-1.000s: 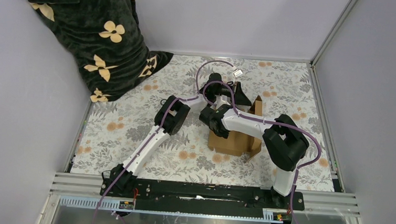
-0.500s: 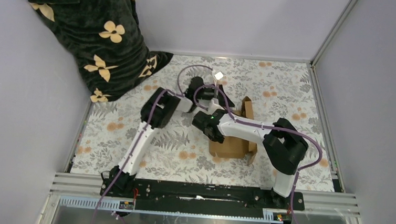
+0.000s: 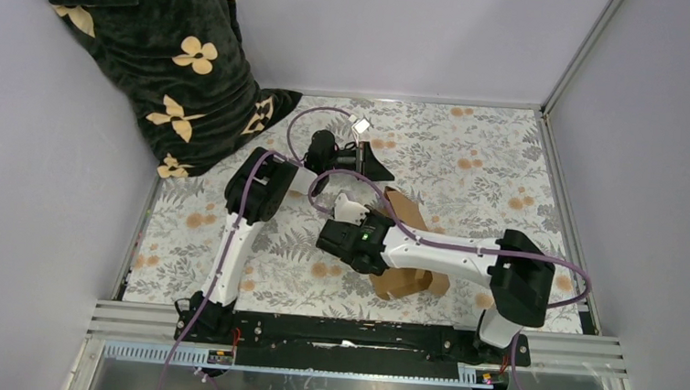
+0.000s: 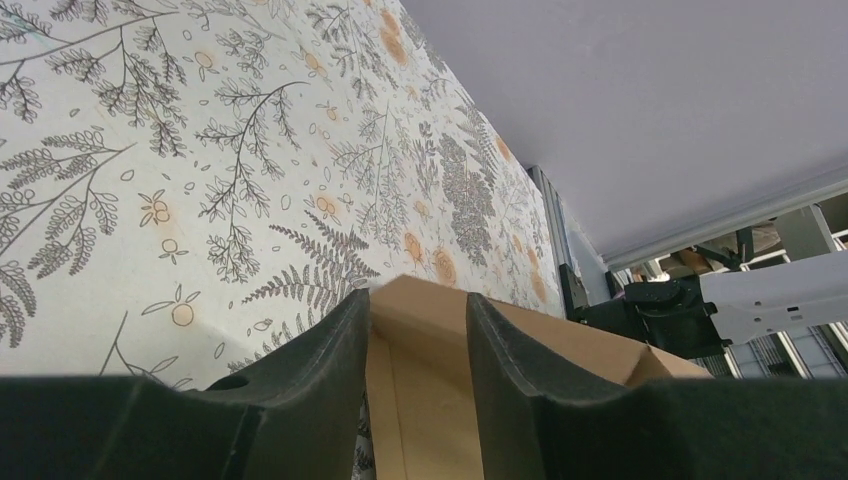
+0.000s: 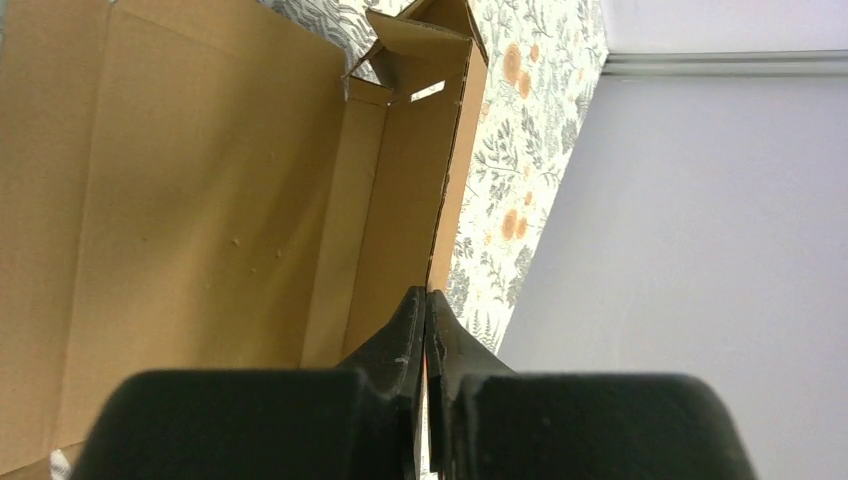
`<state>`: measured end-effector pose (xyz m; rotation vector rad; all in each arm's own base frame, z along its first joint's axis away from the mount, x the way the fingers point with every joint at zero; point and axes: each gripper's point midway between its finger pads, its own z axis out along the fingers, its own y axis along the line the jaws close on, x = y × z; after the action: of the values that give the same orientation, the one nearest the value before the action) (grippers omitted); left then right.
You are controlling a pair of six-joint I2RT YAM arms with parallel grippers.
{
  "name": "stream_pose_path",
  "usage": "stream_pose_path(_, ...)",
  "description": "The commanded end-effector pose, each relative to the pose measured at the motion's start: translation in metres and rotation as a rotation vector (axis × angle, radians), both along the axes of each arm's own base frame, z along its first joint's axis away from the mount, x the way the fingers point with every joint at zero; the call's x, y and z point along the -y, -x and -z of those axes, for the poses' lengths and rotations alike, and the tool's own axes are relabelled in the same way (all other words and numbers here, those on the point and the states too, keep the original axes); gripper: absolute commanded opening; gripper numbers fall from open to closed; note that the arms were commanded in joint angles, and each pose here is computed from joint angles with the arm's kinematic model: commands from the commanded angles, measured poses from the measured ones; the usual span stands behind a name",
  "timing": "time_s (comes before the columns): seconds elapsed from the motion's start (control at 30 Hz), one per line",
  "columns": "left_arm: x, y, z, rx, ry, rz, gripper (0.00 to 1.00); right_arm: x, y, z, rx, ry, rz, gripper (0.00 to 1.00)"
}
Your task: Fold the paper box
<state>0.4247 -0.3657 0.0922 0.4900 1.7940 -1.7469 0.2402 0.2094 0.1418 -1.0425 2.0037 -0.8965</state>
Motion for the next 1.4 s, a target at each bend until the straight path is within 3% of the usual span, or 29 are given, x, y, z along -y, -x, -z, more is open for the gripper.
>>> stream_pose_path(0.0, -0.001, 0.001, -0.015, 0.084, 0.002, -0.009, 0.47, -0.007, 0.01, -0.017, -0.001, -0.104, -0.037, 0.02)
stream_pose_path(0.47, -0.013, 0.009, -0.013, 0.087, -0.033, -0.017, 0.45, -0.027, 0.027, -0.039, 0.001, -0.261, -0.131, 0.03)
stream_pose_path(1.07, -0.03, 0.056, 0.004, 0.058, -0.014, 0.024, 0.45, -0.02, 0.018, 0.002, 0.042, -0.1, -0.119, 0.02)
stream_pose_path(1.37, -0.034, 0.071, 0.019, 0.036, -0.027, 0.065, 0.54, -0.019, 0.021, 0.007, 0.021, -0.137, -0.136, 0.02)
